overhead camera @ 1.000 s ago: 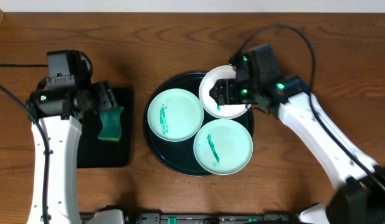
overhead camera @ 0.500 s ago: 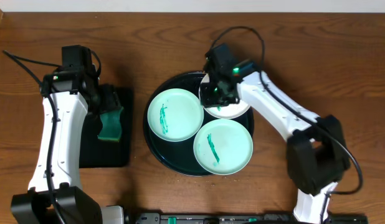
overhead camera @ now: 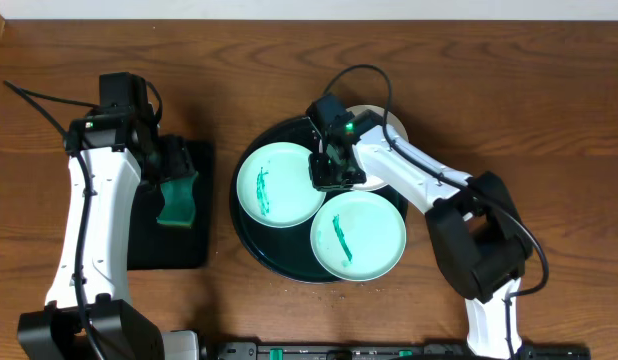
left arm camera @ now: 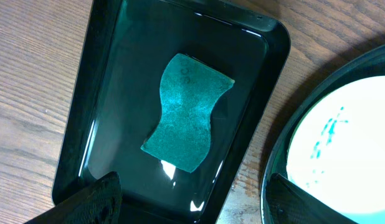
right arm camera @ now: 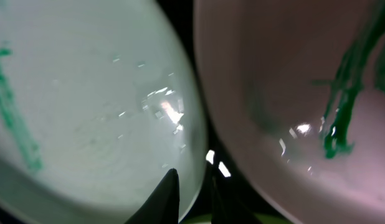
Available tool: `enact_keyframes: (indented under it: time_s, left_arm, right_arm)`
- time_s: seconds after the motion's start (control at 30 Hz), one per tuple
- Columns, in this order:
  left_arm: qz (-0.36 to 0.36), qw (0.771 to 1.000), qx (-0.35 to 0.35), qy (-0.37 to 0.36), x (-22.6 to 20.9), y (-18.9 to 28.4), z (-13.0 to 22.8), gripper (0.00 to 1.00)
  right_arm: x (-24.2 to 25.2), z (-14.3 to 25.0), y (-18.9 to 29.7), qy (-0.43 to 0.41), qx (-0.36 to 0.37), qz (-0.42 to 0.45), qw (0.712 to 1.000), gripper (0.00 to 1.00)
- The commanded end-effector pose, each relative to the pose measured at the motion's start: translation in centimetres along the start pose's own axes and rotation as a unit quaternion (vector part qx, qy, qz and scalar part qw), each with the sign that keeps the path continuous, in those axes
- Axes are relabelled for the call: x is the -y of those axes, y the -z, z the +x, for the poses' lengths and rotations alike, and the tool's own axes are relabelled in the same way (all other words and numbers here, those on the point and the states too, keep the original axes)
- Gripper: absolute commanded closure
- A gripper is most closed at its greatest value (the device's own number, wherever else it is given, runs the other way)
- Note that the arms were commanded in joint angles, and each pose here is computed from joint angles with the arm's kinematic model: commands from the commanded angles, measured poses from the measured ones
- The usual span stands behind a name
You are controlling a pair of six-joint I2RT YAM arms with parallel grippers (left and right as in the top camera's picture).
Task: Clean dirty plates on tray and stack at the side
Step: 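Reach right gripper to the pink-white plate rim and grasp it, then grasp the green sponge with the left gripper and lift it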
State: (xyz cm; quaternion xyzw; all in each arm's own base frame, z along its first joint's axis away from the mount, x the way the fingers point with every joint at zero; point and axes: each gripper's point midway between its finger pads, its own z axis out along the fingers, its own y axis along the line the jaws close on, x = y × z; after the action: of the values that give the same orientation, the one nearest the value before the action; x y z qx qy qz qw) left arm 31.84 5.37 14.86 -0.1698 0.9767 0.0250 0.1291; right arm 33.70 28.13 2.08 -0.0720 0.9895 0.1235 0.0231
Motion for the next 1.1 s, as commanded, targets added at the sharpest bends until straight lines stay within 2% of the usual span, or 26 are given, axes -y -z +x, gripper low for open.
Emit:
enact_keyframes:
  time_s: [0.0, 0.27, 0.5, 0.87, 1.07]
  left_arm:
    - [-0.005, 1.0, 0.01, 0.002, -0.3, 0.5, -0.5, 0.25]
    - [-0.004, 1.0, 0.014, 0.002, -0.3, 0.5, -0.7, 0.25]
    - [-0.004, 1.0, 0.014, 0.002, -0.3, 0.5, -0.7, 0.25]
    - [-0.014, 0.999, -0.034, 0.0, -0.4, -2.2, 0.8, 0.25]
    - [-0.016, 0.997, -0.079, -0.016, -0.2, -5.0, 1.5, 0.3]
  right_arm:
    - [0.1, -0.2, -0.8, -0.007, 0.005, 0.016, 1.0, 0.85]
    - [0.3, -0.5, -1.6, -0.011, 0.008, 0.021, 1.0, 0.86]
    - [0.4, -0.5, -2.1, -0.013, 0.005, 0.023, 1.0, 0.99]
    - [0.5, -0.3, -2.7, -0.014, -0.001, 0.022, 1.0, 0.99]
    - [0.5, -0.4, -2.7, -0.013, 0.0, 0.021, 1.0, 0.99]
